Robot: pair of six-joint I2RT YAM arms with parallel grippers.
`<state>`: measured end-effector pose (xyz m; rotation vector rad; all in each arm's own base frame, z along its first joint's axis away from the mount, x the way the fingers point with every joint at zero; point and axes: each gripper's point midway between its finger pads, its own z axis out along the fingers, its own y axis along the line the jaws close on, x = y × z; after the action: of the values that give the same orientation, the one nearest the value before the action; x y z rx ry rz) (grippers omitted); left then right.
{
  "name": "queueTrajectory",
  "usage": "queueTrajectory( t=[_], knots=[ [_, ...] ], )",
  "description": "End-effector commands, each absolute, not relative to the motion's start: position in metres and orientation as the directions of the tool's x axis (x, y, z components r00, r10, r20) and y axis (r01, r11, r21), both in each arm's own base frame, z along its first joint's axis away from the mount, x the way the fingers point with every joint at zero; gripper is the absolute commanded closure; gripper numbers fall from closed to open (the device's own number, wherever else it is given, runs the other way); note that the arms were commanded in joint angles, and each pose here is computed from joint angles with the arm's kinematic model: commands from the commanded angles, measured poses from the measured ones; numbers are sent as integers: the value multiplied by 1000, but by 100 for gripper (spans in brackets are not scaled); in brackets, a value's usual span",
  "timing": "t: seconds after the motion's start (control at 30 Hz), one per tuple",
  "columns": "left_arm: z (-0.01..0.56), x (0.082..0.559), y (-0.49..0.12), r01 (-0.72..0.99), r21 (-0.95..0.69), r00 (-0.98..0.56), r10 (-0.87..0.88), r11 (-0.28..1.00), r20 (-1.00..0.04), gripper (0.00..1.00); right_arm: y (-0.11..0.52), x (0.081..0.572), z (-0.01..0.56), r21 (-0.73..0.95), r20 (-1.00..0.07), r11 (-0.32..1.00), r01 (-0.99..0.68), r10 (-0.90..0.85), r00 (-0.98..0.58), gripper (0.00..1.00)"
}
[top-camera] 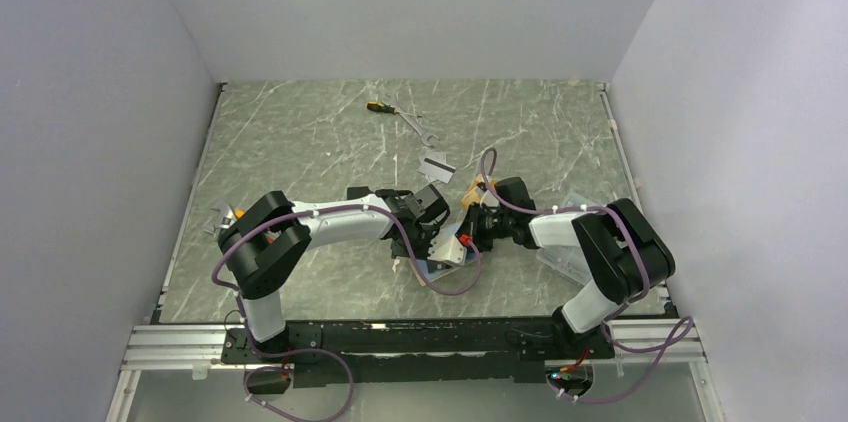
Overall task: Put the credit cards into the card holder
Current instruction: Insert the credit card into the card holder.
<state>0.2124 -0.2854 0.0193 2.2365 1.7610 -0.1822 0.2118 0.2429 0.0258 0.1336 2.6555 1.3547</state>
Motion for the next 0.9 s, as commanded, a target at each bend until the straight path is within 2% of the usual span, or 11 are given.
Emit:
queueTrajectory(
  t=[0.0,0.37,0.87],
  knots=[
    [3,219,-286,960,156,265,931,-232,-251,95,240,217,36,803,-170,594,-57,136,-976,100],
    [6,222,-288,959,167,268,930,-231,-251,95,236,204,19,774,-123,629,-74,34,-992,100],
    [6,223,-288,957,175,268,930,-229,-249,96,248,214,24,761,-147,631,-147,-54,-988,100]
  ],
)
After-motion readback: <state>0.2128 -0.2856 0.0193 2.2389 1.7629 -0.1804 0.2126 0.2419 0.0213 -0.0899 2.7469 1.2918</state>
